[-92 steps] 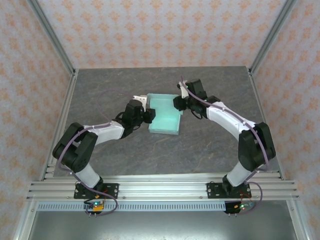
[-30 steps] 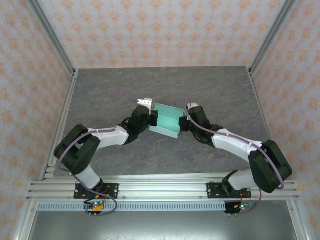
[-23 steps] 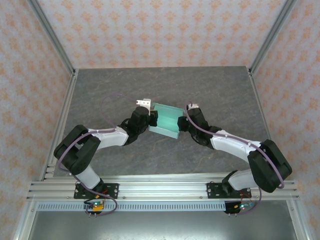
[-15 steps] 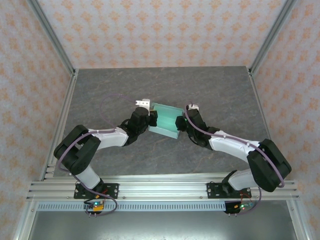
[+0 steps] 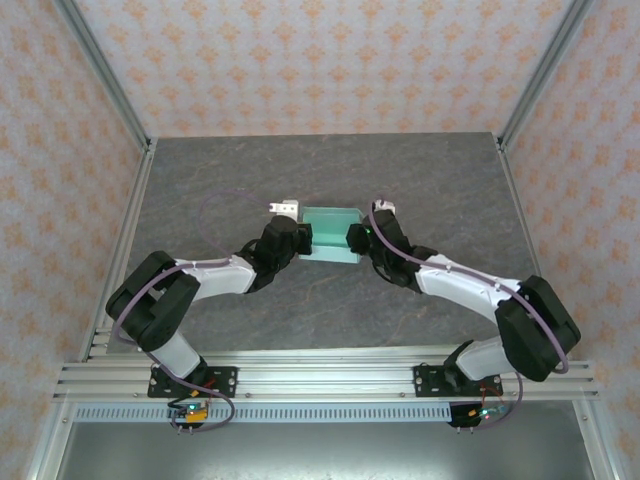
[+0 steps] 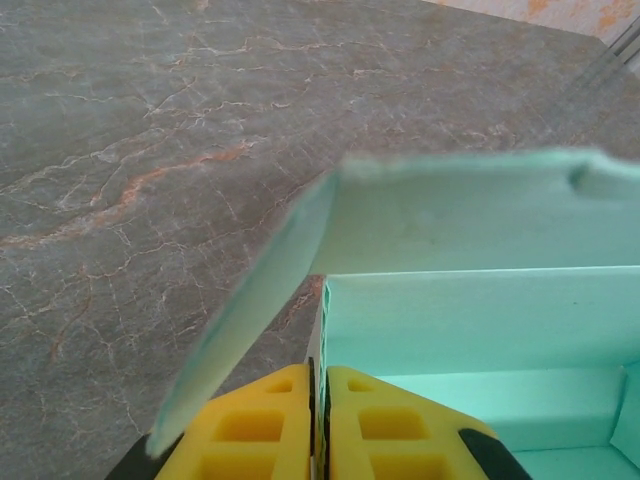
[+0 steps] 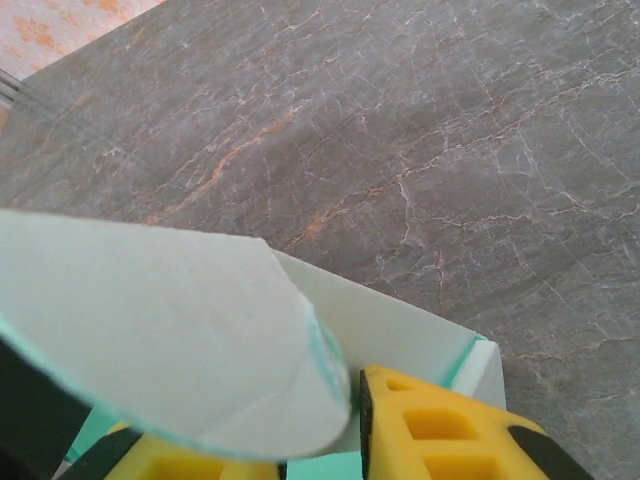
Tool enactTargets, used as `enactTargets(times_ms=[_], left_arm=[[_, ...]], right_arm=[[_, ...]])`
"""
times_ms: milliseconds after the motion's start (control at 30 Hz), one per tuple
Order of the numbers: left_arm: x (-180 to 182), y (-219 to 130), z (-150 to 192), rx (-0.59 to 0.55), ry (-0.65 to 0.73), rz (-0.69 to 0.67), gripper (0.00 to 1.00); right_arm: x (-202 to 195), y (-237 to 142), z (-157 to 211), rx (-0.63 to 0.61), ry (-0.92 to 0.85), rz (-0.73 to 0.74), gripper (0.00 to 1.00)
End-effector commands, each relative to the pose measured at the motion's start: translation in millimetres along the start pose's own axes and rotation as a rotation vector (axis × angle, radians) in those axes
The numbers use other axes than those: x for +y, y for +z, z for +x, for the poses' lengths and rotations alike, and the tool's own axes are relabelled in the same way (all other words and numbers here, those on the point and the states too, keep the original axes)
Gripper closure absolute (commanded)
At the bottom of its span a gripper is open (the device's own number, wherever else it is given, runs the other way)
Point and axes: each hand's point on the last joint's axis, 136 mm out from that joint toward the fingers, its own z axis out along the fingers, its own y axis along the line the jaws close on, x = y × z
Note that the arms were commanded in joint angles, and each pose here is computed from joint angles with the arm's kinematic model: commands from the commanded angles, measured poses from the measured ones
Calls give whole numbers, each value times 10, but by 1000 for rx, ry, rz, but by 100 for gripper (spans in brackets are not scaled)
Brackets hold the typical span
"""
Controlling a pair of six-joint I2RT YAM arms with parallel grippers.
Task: Fold the paper box
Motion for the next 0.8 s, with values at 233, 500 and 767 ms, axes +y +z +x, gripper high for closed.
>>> enactTargets(times_ms=[233,500,767], left_arm=[[-8,-43,89,22,-2,-10,89],[192,-62,307,-9,133,-105,89],[384,-40,421,-25,190,-196,90]], right_arm=[[56,138,83,31,-41,-4,75],[-153,-43,267,50,28,15,59],[-287,-337,274,14,180,18,38]])
